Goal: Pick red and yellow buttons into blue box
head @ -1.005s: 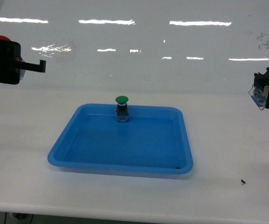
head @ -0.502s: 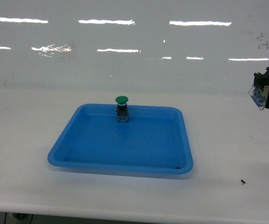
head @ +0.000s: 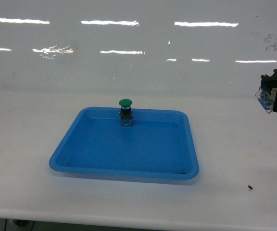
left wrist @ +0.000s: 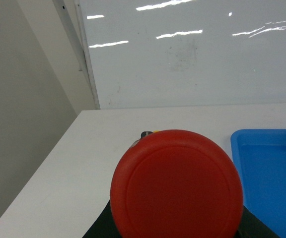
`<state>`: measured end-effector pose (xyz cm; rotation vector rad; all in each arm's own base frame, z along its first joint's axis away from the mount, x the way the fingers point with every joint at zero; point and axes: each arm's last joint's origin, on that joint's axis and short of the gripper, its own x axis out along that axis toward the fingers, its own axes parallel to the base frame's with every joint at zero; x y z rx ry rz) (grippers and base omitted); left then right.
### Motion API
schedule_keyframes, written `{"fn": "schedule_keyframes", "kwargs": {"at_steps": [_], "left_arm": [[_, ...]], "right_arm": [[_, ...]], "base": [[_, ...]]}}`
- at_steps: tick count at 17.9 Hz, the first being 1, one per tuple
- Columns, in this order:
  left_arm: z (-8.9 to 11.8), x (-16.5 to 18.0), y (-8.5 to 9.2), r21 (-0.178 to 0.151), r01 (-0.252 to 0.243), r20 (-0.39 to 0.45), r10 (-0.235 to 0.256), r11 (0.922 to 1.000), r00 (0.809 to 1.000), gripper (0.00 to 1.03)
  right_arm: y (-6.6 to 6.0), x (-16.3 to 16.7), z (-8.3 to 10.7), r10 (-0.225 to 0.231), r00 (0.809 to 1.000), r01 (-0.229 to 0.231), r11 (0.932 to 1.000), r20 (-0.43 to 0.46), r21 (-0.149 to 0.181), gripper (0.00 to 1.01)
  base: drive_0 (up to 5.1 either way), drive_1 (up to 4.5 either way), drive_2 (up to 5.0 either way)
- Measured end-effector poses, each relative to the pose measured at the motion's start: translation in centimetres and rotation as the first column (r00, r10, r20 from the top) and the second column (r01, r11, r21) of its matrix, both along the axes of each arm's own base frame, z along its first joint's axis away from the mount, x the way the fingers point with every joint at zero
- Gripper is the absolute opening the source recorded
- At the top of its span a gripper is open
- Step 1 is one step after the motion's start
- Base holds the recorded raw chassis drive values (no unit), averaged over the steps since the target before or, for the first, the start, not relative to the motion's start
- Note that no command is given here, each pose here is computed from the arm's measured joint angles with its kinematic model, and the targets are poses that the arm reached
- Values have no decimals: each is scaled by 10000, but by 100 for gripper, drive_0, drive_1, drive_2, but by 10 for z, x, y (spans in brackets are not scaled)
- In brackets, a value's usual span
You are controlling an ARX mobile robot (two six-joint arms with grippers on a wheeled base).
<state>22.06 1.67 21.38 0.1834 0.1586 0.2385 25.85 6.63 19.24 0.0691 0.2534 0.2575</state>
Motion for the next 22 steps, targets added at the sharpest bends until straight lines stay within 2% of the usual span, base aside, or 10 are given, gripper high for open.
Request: {"fn": "schedule_keyframes", "kwargs": {"at_steps": [5,8,10,12,14,18,22], "left_arm": [[0,0,0,8,1,6,-1,10000,10000,23],[0,-11,2,182,189,68,-191,9997,9998,23],[-1,-12,6,321,-131,-11,131,9994,9999,23],[-1,-12,7,326,-191,-12,192,9993,9998,23],[-1,-12,7,329,-187,-13,187,9993,9998,23],[-1,-12,7,329,-183,-16,184,9993,9998,23],[-1,-12,7,329,-179,-12,180,9993,9998,23]], "right_arm": [[0,0,0,0,10000,0,10000,0,0,26],[0,0,0,-4,10000,4,10000,-4,-1,26],[0,0,0,-4,10000,4,10000,-33,-9,26],[-2,-11,0,-243,9995,244,9997,185,-42,26],[-3,-27,1,-287,9985,289,9996,471,-43,26],[-9,-48,-14,-107,9999,105,9998,-120,-170,26],[-4,-59,-32,197,9982,-214,9993,-560,-307,26]], "base": [[0,0,0],[0,0,0],[0,0,0],[0,0,0],[0,0,0],[0,0,0],[0,0,0]]}}
